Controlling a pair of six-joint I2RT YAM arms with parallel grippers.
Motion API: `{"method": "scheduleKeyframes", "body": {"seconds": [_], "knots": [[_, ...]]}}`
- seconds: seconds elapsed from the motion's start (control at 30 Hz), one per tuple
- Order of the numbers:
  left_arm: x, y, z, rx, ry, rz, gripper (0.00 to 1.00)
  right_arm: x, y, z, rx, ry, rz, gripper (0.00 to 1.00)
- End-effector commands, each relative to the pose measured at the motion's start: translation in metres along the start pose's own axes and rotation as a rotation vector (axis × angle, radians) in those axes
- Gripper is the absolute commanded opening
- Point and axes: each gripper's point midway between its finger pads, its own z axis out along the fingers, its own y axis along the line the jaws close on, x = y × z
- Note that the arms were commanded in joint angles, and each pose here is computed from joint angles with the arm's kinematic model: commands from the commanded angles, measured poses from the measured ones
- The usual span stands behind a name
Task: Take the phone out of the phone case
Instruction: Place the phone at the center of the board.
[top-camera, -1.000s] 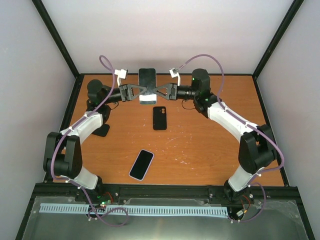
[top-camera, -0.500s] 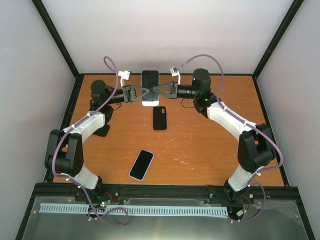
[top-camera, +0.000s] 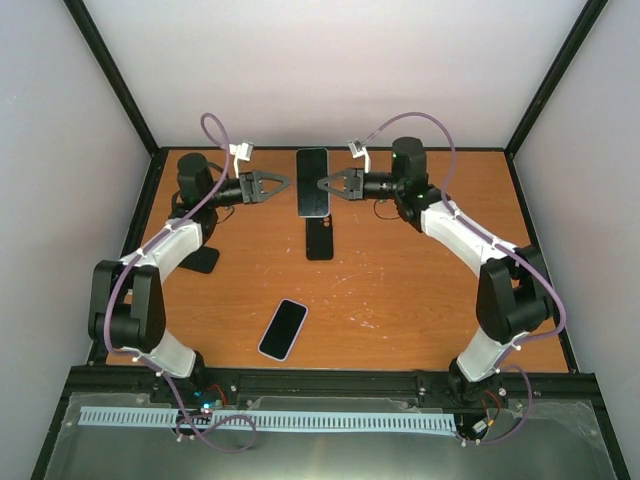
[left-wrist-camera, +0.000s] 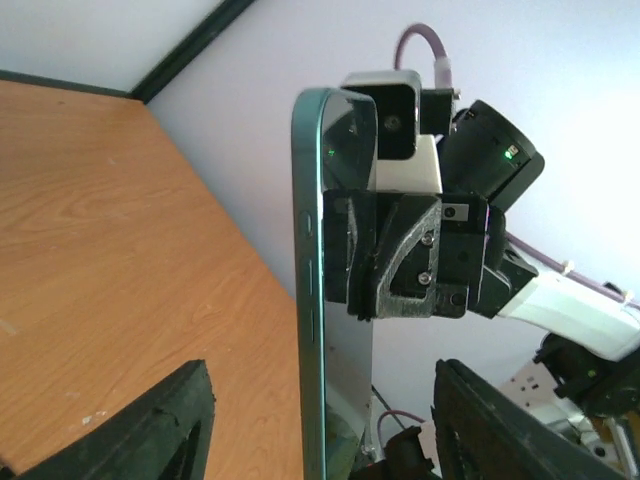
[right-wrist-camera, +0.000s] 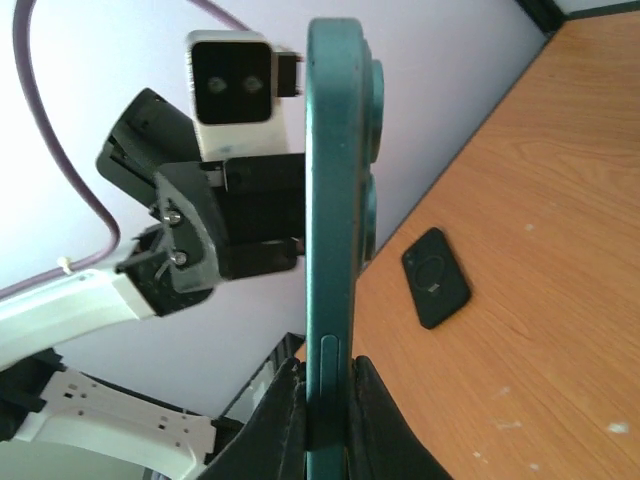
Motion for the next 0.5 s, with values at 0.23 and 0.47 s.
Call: {"method": "scheduleKeyframes", "body": {"seconds": [0.23, 0.47], "knots": [[-0.016, 0.009, -0.029, -0.196, -0.02, 0.211, 1.0, 0.024, -0.068, -0.054, 0.165, 0.069, 0.074, 0.03], [-0.019, 0.033, -0.053, -0.486, -0.012, 0.308, 1.0, 0.049, -0.127, -0.075, 0.246, 0.092, 0.225, 0.03]]}}
